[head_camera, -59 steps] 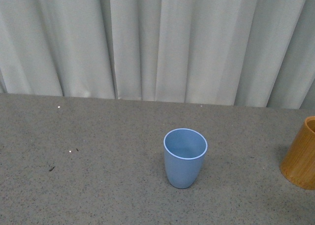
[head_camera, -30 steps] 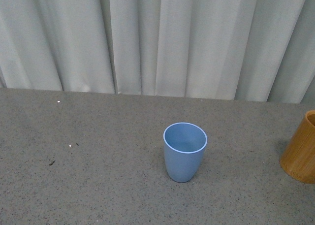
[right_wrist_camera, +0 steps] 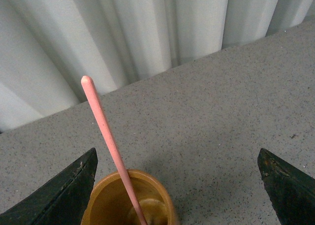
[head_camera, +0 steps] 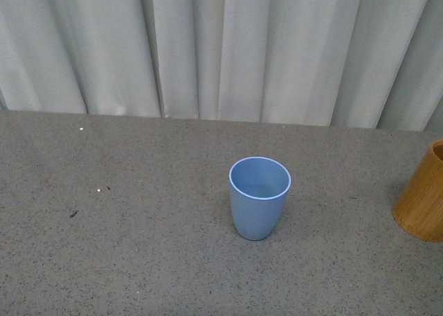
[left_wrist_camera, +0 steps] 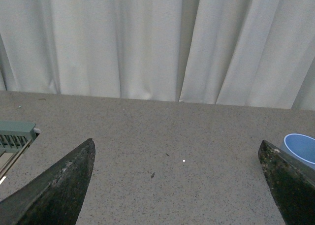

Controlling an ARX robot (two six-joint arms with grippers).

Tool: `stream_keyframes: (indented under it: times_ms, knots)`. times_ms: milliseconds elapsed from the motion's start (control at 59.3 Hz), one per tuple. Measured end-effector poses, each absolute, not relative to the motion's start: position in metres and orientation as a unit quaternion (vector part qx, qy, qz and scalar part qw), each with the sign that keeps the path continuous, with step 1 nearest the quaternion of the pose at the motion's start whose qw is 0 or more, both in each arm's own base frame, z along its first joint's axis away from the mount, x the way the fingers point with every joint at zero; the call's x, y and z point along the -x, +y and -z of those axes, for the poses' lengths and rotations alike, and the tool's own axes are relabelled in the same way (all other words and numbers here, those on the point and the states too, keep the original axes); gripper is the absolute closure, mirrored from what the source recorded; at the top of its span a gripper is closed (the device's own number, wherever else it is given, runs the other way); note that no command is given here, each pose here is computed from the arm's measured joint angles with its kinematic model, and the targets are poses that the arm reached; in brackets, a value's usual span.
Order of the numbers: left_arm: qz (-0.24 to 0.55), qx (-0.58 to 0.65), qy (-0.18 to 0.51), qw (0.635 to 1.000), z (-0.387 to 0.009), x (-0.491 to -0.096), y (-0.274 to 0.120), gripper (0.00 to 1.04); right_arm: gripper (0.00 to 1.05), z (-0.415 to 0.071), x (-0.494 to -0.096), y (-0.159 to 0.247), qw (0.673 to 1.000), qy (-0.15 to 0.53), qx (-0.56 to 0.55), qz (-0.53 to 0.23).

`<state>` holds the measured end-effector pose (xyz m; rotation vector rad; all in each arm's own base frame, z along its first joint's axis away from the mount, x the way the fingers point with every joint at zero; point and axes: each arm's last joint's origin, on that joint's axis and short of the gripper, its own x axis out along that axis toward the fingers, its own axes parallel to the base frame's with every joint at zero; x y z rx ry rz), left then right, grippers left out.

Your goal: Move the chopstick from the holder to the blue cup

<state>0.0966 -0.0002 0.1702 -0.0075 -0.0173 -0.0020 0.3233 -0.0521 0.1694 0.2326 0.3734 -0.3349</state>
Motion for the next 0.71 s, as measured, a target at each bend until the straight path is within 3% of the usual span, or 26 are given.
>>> stream_keyframes:
  times_ms: [708]
  knots:
    - [0.001, 0.004, -0.009, 1.0, -0.17, -0.097, 0.0, 0.07, 0.09, -0.154, -0.374, -0.052, 0.962, 0.205, -0.11, 0.14]
